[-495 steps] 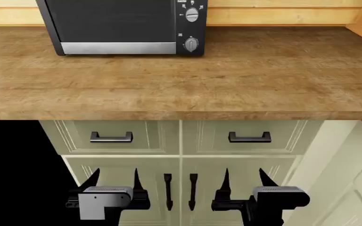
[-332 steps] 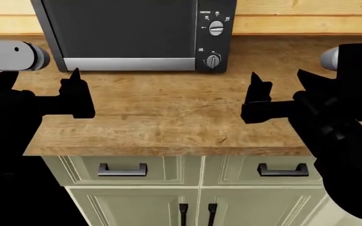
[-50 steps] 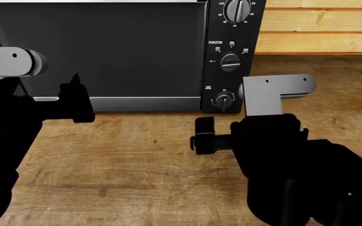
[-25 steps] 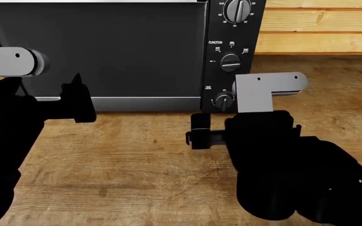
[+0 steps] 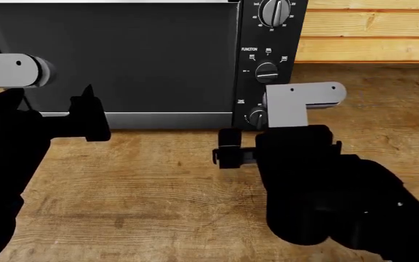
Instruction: Turn on the toaster oven by setting the timer.
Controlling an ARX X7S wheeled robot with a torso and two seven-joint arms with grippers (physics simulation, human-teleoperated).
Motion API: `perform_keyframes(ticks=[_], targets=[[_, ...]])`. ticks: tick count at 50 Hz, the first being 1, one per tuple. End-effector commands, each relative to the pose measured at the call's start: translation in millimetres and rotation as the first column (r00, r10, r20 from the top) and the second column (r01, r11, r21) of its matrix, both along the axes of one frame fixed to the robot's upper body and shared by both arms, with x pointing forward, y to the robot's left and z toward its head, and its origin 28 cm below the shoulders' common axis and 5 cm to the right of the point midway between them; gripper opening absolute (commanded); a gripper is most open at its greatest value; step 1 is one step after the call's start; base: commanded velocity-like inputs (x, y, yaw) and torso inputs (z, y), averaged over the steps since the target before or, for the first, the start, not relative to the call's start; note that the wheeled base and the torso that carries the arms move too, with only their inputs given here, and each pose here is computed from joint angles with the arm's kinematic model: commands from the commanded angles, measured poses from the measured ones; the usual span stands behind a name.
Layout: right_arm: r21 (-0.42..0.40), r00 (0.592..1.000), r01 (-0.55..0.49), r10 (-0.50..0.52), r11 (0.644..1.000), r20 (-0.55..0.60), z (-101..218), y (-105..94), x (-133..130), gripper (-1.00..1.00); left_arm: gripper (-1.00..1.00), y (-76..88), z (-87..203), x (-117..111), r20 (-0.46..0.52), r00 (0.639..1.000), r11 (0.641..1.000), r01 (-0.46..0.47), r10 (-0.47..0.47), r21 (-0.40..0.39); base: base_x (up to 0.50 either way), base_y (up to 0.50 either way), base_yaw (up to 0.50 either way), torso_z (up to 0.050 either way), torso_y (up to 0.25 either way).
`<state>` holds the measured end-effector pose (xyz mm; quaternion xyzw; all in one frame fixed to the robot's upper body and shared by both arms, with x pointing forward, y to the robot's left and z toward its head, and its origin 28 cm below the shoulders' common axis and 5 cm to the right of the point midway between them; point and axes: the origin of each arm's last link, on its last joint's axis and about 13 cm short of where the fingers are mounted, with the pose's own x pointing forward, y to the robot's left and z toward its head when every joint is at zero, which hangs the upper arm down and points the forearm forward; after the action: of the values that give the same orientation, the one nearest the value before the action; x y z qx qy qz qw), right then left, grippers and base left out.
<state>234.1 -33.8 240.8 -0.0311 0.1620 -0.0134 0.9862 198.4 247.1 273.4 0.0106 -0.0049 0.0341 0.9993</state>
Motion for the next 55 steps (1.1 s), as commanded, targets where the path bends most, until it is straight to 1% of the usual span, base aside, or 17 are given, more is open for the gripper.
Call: perform_keyframes(ticks=[1,12,55], targets=[[-0.011,1.0,-0.002,0.002,1.0,0.022,-4,2.2,4,1.0,1.0,0.4,0,0,0.0,1.0,1.0,-0.001,0.001,-0.001,0.0,0.0,0.0,0.0,0.0],[-0.022,0.999,0.007,-0.007,1.0,0.033,-6,2.3,9,1.0,1.0,-0.3,0,1,-0.002,1.0,1.0,0.001,-0.001,-0.001,0.0,0.0,0.0,0.0,0.0],[-0.04,1.0,0.018,-0.017,0.999,0.016,-17,5.2,28,1.0,1.0,-0.8,-1,2,-0.006,1.0,1.0,0.002,-0.002,-0.002,0.0,0.0,0.0,0.0,0.0]])
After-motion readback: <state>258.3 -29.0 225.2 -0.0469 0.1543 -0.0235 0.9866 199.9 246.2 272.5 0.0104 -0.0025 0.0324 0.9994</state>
